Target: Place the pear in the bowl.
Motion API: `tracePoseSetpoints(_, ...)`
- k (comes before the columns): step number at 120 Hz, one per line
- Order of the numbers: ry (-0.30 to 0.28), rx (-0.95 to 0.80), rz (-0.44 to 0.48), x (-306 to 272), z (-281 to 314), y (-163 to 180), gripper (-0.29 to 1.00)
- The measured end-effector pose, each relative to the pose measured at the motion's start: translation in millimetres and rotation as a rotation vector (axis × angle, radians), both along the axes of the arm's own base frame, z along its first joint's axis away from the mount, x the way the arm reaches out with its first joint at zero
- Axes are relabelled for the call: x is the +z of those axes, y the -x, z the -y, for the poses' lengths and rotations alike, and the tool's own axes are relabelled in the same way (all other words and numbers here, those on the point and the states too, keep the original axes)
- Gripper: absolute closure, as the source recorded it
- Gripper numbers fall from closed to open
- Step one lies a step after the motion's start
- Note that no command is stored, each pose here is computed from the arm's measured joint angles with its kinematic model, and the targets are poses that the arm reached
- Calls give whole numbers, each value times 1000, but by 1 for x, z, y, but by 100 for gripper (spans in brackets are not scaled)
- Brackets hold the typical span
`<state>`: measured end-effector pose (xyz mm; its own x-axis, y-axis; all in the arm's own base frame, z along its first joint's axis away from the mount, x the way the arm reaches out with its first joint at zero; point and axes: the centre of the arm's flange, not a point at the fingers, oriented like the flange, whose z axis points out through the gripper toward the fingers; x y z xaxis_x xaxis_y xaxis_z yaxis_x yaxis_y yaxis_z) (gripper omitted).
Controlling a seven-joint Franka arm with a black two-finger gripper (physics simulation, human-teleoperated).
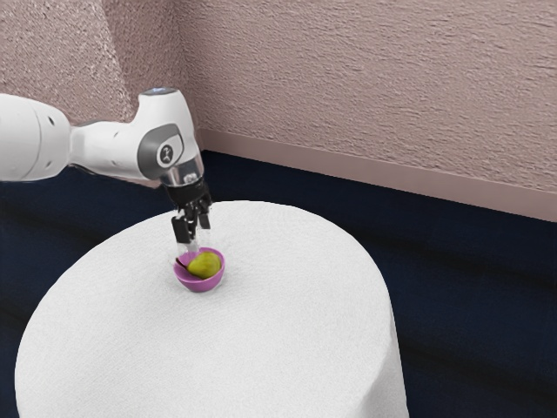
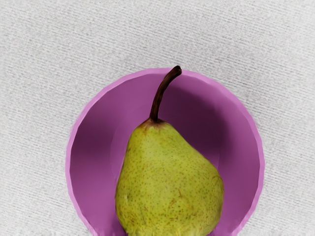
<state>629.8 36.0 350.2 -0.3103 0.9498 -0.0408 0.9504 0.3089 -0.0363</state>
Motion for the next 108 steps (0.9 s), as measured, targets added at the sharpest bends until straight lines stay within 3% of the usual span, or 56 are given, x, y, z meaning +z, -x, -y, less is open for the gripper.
tracePoseSetpoints(20, -5, -178, 116, 109, -3, 18, 6)
tracePoseSetpoints(40, -37, -518, 231, 207, 1, 9, 4)
tracePoseSetpoints(51, -46, -721, 253, 256, 7, 23, 3)
tracePoseSetpoints(79, -41, -1134, 218, 291, 11, 45, 2)
tracePoseSetpoints(108, -22, -1448, 186, 307, 27, 57, 2)
